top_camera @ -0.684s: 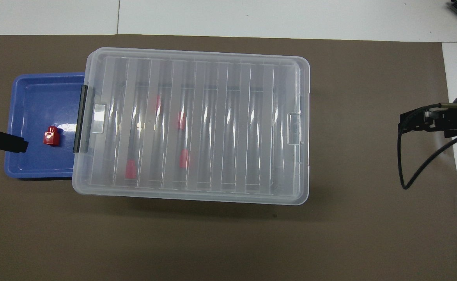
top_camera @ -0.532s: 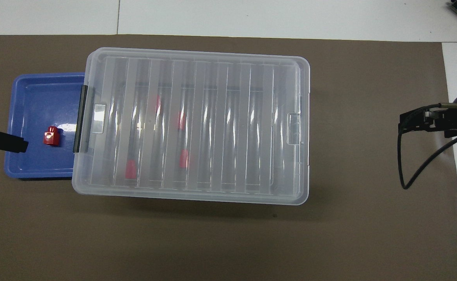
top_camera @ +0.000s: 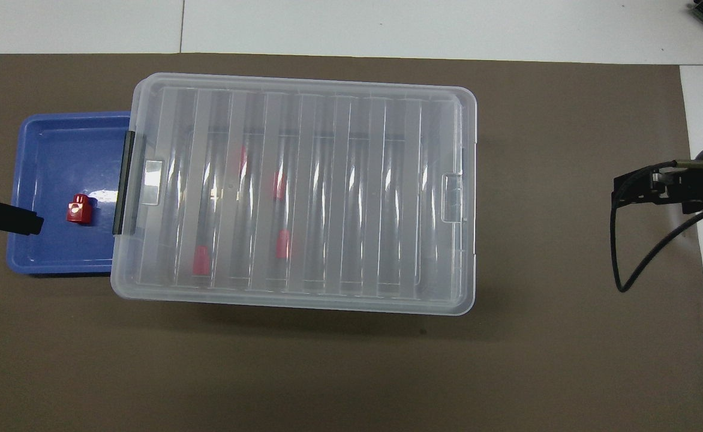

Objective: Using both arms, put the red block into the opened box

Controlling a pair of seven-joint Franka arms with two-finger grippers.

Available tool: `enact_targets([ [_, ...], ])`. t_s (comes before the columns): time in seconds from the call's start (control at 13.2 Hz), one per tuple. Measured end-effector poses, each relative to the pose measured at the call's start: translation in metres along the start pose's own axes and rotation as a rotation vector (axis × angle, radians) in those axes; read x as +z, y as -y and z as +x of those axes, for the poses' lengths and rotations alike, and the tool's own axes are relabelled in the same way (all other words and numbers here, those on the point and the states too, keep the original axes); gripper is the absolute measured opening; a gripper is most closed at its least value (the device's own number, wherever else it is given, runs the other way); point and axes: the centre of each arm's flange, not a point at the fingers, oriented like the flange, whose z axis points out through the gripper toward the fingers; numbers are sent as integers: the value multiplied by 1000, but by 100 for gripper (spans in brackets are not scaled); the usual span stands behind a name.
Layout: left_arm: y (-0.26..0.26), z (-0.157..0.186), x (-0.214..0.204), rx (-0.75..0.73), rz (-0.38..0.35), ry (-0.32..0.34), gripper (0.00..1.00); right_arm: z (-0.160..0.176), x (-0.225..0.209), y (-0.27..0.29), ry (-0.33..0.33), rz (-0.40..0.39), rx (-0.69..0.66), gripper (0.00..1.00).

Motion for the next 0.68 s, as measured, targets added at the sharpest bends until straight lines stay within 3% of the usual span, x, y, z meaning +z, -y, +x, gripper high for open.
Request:
enact_targets([
  [0.23,0,0,0,0,0,0,100,5,21,4,-29,5,25,100],
  [0.53,0,0,0,0,0,0,100,14,54,38,-118,28,15,93],
  [0.68,0,0,0,0,0,0,100,9,62,68,-139,39,21,71],
])
